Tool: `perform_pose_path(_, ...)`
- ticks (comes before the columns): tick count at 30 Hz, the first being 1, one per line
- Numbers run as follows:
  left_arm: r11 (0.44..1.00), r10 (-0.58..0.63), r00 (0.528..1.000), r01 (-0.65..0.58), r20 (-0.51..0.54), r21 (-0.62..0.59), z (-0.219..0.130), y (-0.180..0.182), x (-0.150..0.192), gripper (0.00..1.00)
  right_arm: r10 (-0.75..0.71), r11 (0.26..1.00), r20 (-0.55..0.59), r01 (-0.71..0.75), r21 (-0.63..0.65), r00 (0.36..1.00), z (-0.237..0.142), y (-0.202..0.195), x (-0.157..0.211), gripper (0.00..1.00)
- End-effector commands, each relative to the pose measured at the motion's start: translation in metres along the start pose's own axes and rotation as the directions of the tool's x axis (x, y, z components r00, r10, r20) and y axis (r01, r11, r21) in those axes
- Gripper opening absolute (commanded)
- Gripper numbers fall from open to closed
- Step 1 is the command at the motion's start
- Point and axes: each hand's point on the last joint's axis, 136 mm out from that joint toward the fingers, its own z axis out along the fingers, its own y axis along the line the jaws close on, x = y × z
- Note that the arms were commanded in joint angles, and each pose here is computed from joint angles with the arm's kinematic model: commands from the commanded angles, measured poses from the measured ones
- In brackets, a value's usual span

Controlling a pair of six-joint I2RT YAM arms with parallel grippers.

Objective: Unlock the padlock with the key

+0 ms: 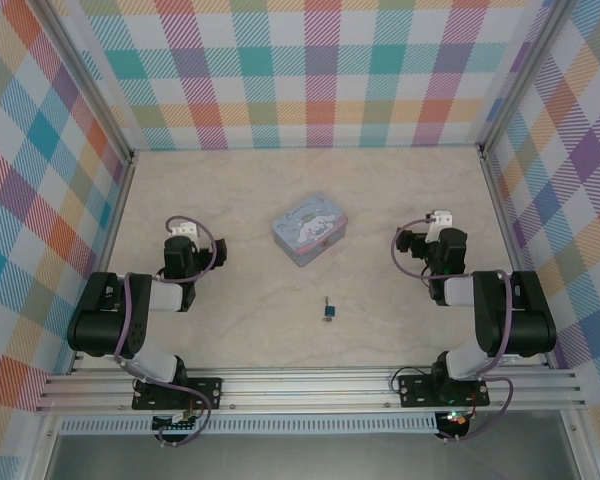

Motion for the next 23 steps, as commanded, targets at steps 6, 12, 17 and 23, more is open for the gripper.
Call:
perform_pose_path(6, 1.000, 0.010, 0.997, -0.011, 0.074, 0.009, 0.0023, -0.0022, -0.0234, 1.00, 0.009, 1.000, 0.011, -0.008, -0.018, 1.000, -0.0009, 0.0031, -0.0036, 1.00)
perform_pose_path(12, 1.000, 0.016, 0.997, -0.016, 0.072, 0.006, 0.0026, -0.0030, -0.0235, 1.00, 0.009, 1.000, 0.012, -0.009, -0.018, 1.000, -0.0009, 0.0033, -0.0037, 1.00)
perform_pose_path(17, 1.000, 0.016, 0.997, -0.017, 0.072, 0.006, 0.0025, -0.0030, -0.0233, 1.00, -0.003, 1.000, 0.006, 0.004, -0.022, 1.000, 0.0005, 0.0052, -0.0040, 1.00)
perform_pose_path(23, 1.000, 0.016, 0.997, -0.016, 0.071, 0.005, 0.0026, -0.0029, -0.0230, 1.00, -0.008, 1.000, 0.007, 0.008, -0.020, 1.000, 0.0005, 0.0058, -0.0040, 1.00)
